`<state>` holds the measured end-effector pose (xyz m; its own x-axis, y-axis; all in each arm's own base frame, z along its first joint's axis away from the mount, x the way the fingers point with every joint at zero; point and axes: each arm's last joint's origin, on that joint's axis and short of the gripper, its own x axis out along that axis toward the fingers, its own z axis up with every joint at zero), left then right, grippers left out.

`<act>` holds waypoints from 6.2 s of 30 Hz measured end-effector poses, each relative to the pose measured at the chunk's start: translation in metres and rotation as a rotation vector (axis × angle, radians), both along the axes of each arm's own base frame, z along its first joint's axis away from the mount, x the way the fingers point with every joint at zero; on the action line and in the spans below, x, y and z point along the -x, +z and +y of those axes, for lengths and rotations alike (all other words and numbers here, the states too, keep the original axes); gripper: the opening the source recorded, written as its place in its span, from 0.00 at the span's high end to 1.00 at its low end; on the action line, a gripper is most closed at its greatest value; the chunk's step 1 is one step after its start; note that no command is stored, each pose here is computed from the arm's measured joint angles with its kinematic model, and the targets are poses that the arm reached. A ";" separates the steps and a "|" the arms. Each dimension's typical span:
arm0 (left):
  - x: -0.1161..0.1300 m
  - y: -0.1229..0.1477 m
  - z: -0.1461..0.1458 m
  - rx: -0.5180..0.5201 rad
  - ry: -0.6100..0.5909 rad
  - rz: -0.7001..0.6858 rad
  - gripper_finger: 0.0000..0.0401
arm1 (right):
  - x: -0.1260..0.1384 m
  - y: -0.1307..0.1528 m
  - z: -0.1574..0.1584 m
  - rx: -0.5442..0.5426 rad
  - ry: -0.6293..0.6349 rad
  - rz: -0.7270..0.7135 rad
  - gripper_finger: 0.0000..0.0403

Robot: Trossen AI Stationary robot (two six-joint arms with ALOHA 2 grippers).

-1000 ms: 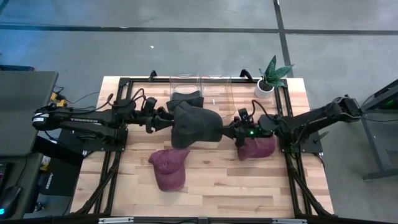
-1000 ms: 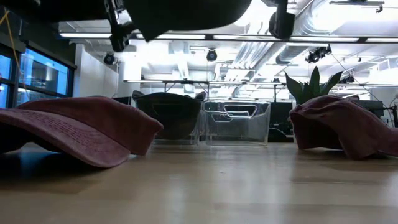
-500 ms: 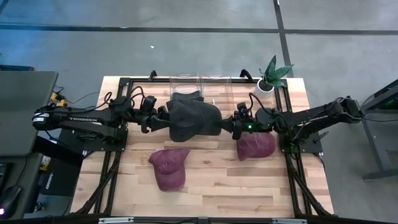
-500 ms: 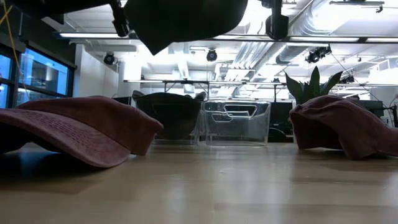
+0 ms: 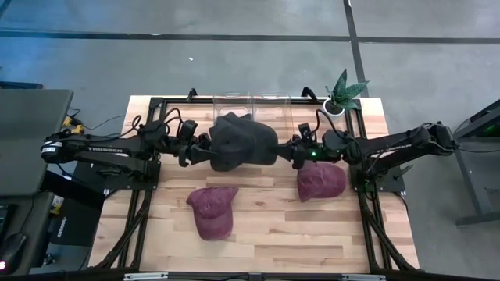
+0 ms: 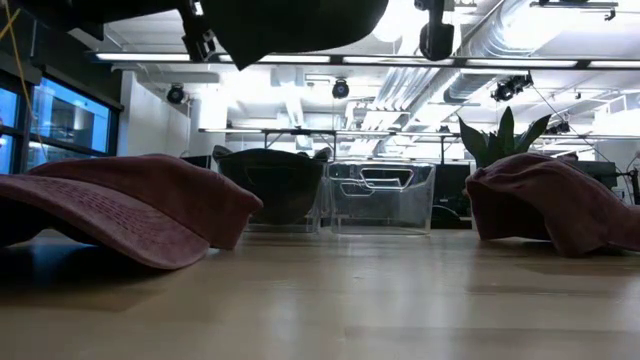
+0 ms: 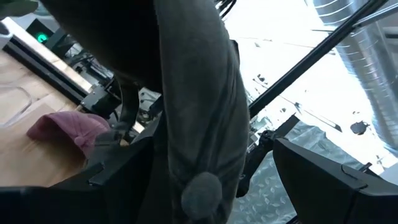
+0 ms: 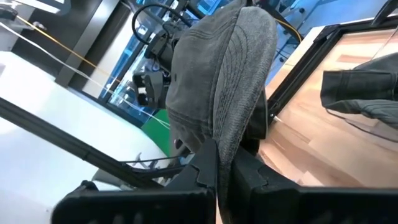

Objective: Pick & Place hat
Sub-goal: Put the black cap into the left transparent bin

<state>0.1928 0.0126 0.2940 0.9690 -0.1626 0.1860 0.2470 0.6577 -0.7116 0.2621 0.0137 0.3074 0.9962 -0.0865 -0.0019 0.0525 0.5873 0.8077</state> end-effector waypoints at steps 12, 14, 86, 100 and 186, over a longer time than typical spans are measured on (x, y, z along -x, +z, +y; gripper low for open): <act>-0.006 -0.001 0.000 0.014 -0.011 -0.015 0.20 | -0.001 0.001 -0.004 -0.005 -0.006 -0.014 0.99; -0.010 -0.004 0.001 0.022 -0.013 -0.008 0.20 | -0.001 0.001 -0.005 -0.005 -0.006 -0.013 0.99; -0.021 0.083 0.006 -0.371 0.111 0.371 1.00 | 0.088 0.013 -0.016 0.146 0.029 0.281 0.38; -0.037 0.128 0.008 -0.589 0.058 0.526 1.00 | 0.096 -0.008 -0.012 0.107 0.156 0.507 0.38; -0.177 0.036 0.092 -1.783 0.092 1.759 1.00 | 0.098 -0.015 -0.013 0.100 0.148 0.589 0.38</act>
<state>0.3697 0.1049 0.3304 0.0484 0.8106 -0.5836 0.2755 0.5508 0.7879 0.1644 0.0011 0.2923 0.8318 0.0247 -0.5546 0.3851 0.6939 0.6085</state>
